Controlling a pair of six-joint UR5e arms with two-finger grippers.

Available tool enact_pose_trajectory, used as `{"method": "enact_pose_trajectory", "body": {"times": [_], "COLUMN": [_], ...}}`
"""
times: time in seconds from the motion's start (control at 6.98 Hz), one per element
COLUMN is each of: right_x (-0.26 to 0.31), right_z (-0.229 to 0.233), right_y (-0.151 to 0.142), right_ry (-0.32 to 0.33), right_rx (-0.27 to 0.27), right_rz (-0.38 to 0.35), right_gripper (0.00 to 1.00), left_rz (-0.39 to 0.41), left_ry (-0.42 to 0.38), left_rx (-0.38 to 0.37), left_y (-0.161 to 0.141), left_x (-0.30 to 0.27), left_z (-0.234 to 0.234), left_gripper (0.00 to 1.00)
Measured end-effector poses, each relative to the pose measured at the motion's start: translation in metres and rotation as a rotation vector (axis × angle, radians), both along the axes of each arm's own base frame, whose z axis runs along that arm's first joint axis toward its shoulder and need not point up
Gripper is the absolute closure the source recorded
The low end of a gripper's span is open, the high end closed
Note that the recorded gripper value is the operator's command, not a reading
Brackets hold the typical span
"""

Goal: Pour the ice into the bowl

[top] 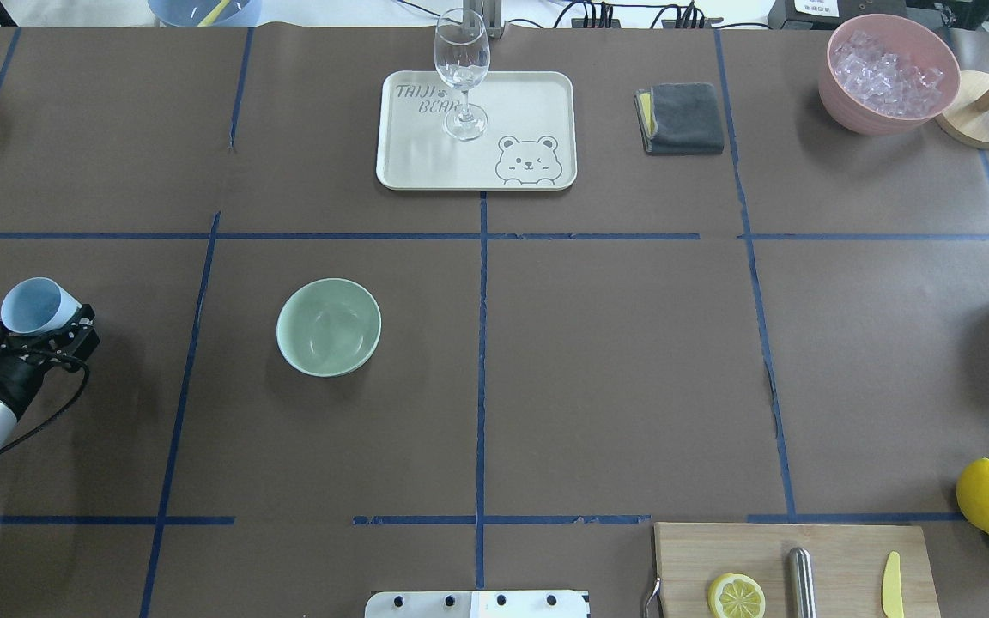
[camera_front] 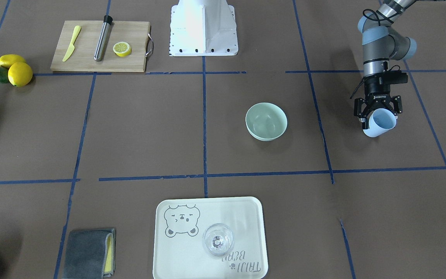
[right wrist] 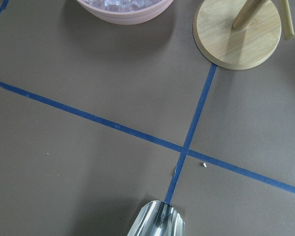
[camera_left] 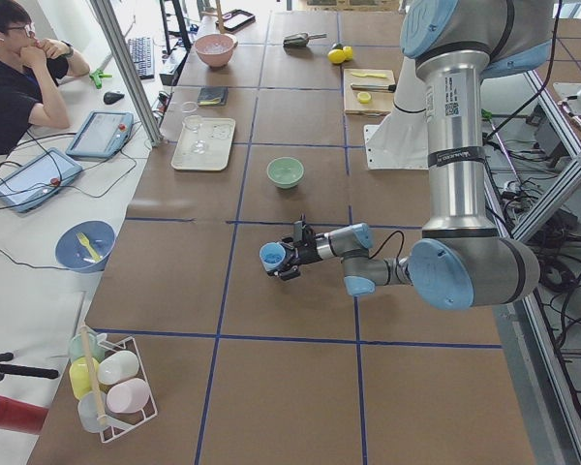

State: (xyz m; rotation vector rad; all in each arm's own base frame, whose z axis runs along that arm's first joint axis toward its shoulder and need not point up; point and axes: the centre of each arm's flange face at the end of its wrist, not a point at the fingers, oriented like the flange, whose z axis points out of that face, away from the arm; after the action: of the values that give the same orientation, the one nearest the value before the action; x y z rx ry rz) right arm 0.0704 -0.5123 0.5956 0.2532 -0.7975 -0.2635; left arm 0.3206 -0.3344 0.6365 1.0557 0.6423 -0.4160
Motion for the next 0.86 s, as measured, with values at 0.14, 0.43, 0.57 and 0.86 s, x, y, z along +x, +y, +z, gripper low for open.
{"method": "enact_pose_trajectory", "body": {"times": [0.14, 0.43, 0.57, 0.86], "right_x": [0.000, 0.000, 0.000, 0.000], "right_z": [0.000, 0.000, -0.001, -0.001], "right_y": [0.000, 0.000, 0.000, 0.000], "right_ry": [0.000, 0.000, 0.000, 0.000], "right_rx": [0.001, 0.001, 0.001, 0.001], "right_rz": [0.000, 0.000, 0.000, 0.000], "right_gripper": [0.00, 0.00, 0.00, 0.00], "left_rz": [-0.002, -0.004, -0.004, 0.024], "left_ry": [0.003, 0.011, 0.018, 0.047], "left_rx": [0.000, 0.003, 0.005, 0.031], "left_y": [-0.002, -0.006, -0.007, -0.007], "left_x": [0.003, 0.012, 0.014, 0.009], "left_z": [0.000, -0.002, -0.004, -0.017], "left_gripper": [0.08, 0.69, 0.89, 1.00]}}
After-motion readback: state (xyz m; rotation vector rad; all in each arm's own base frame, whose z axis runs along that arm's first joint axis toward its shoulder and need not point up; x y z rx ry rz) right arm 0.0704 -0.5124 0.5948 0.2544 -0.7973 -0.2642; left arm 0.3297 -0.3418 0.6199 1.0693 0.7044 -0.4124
